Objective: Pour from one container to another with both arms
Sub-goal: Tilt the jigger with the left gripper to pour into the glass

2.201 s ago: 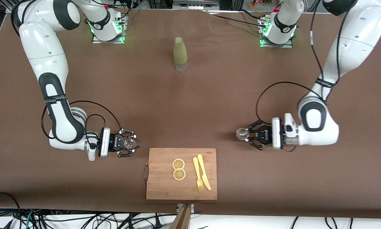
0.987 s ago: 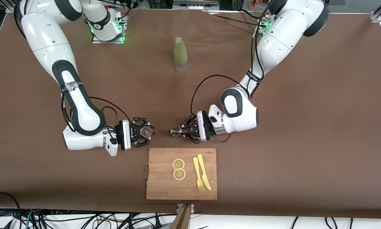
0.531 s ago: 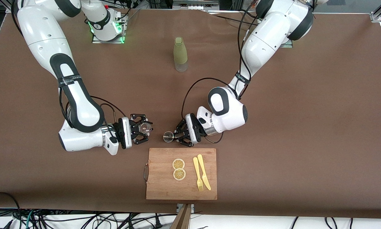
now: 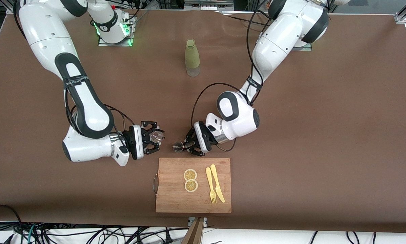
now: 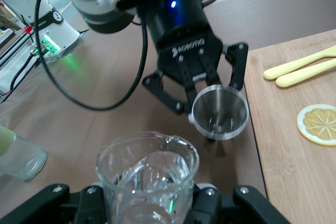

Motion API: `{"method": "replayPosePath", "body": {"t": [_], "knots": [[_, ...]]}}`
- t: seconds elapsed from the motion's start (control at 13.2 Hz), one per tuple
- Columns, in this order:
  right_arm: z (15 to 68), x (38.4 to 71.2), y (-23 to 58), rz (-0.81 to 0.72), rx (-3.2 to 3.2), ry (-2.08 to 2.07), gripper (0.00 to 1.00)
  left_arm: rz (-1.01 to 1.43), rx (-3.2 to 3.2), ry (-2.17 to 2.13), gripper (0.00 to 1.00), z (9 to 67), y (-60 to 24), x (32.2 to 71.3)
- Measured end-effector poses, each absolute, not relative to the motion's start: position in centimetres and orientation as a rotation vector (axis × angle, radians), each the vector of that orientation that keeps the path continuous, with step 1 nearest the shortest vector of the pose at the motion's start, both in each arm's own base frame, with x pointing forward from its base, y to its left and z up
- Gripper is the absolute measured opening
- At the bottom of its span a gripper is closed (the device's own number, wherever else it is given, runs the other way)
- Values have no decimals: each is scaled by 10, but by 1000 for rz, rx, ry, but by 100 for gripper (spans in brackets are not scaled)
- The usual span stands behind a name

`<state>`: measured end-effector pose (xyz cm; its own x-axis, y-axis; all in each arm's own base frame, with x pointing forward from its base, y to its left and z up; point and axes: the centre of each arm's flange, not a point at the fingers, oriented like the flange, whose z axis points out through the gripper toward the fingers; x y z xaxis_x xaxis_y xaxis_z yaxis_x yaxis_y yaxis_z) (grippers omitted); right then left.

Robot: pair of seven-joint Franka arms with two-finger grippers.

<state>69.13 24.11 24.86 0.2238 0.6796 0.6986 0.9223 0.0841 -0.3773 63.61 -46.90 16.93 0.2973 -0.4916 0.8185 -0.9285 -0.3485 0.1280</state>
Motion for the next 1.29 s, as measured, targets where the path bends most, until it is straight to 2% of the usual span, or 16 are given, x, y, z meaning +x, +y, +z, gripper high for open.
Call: {"method": "replayPosePath", "body": {"t": [1.29], "knots": [[237, 688, 260, -278, -1788, -1542, 30, 902, 1986, -1241, 22, 163, -483, 626]]}}
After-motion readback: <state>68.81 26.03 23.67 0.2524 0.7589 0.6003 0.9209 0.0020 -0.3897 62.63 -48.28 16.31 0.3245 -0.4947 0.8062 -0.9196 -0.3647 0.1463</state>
